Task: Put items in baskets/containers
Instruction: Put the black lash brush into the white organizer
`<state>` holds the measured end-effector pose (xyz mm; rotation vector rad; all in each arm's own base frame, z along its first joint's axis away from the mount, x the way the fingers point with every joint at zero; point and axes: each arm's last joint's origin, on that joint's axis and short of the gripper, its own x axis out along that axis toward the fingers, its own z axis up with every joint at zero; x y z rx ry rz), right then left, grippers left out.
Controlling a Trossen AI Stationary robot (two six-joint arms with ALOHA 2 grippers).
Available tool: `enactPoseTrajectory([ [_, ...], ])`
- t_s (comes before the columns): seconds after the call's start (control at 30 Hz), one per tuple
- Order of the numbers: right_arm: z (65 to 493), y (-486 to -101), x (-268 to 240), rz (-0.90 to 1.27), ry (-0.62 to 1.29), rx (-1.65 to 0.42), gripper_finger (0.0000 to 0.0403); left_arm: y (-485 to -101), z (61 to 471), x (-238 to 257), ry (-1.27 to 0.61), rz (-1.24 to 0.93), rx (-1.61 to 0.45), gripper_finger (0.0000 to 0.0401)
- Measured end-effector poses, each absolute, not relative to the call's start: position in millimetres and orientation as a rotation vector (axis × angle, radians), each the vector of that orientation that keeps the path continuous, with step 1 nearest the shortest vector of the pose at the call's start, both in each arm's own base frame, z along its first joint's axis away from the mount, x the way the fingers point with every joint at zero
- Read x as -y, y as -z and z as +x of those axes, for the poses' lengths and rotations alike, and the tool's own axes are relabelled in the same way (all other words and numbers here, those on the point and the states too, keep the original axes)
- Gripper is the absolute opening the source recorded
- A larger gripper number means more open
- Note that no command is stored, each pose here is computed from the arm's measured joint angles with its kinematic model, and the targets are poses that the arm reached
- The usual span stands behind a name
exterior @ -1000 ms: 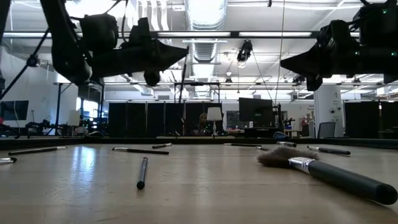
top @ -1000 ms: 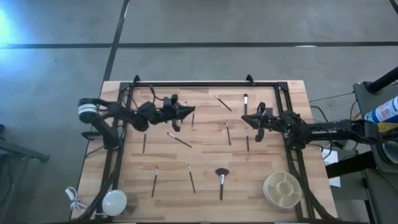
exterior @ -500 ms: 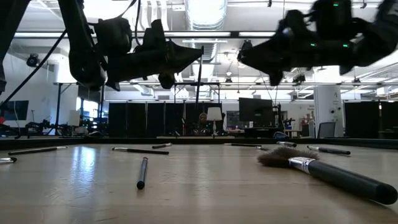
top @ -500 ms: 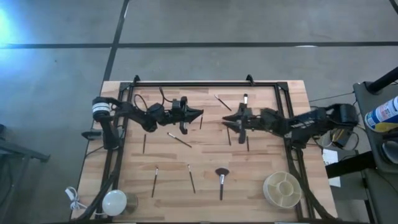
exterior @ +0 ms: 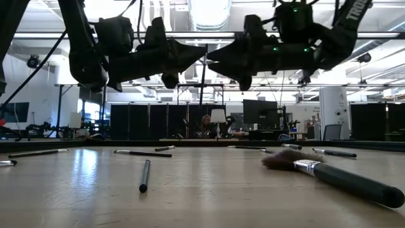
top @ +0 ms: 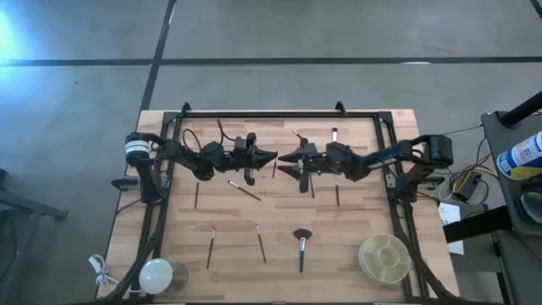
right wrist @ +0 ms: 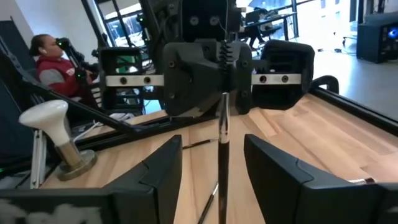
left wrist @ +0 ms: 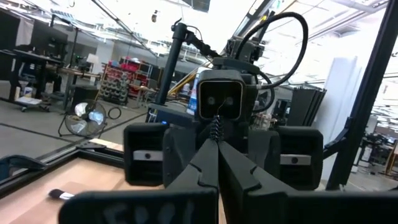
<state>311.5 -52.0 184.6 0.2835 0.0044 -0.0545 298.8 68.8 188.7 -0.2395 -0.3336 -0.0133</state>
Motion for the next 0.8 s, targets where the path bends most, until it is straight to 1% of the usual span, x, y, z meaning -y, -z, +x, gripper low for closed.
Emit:
enactPoseTrajectory([
  [0.17,322.9,-184.7,58.1,0.282,0.073,0.003,0.0154,-188.6,298.8,-68.8,0.017,-0.239,0.333,0.0],
  [0.3,328.5,-185.2,61.1,0.267,0.081,0.007,0.0135,-188.7,298.7,-68.8,0.017,-0.239,0.333,0.0],
  [0.47,330.1,-184.6,61.1,0.254,0.08,0.005,0.0092,-188.7,298.6,-68.7,0.016,-0.238,0.333,0.0],
  [0.63,330.2,-184.3,60.8,0.228,0.077,0.001,0.0025,-188.4,298.7,-69.1,0.012,-0.239,0.329,0.0],
  [0.67,330.2,-184.3,60.7,0.222,0.076,0.001,0.0019,-188.4,298.7,-69.1,0.012,-0.239,0.329,0.0],
  [0.8,327.7,-186.1,60.0,0.211,0.068,-0.046,0.0017,-187.4,298.9,-69.0,0.017,-0.267,0.315,0.0],
])
